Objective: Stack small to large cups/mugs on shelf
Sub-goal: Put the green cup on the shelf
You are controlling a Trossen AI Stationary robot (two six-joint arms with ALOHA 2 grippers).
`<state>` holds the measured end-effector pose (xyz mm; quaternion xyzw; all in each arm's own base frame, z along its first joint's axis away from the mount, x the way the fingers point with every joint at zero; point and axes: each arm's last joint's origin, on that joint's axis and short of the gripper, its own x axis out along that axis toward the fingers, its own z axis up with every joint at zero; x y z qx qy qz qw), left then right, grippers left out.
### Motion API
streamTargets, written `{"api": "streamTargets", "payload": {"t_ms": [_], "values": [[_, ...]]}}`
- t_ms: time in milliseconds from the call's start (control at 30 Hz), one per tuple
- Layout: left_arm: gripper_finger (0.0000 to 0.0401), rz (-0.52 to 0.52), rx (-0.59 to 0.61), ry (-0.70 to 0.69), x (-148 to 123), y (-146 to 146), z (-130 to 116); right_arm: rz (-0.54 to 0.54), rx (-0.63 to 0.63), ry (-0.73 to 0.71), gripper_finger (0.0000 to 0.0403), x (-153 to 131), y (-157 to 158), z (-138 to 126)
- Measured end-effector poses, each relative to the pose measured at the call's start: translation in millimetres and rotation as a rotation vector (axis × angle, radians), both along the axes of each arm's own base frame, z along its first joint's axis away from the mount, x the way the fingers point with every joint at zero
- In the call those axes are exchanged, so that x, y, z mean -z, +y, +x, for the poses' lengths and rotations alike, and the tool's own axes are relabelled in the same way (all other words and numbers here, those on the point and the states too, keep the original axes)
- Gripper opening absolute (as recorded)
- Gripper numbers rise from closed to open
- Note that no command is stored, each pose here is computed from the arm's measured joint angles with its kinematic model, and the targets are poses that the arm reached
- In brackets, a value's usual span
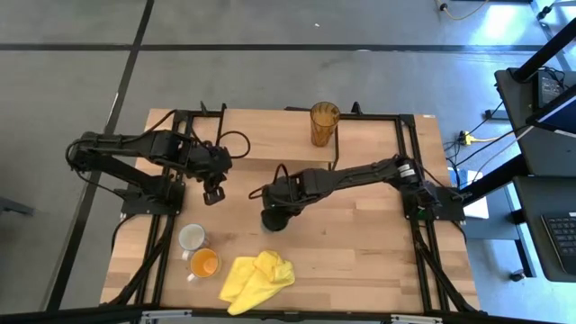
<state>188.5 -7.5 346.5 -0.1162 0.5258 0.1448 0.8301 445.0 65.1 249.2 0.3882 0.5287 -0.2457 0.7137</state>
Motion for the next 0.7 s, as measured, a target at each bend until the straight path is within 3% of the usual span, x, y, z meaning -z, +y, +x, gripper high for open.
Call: {"api": "streamTargets", "payload": {"t_ms": [233,700], "values": [[0.0000,0.001,0.000,0.002,0.3,0.0,0.3,0.006,-0.007,-0.001,0.0014,-0.6,-0.1,0.7],[0.0000,-0.001,-0.007,0.001,0.3,0.0,0.3,-0.022,-0.046,-0.067,0.0059,-5.9,-0.7,6.1]]}}
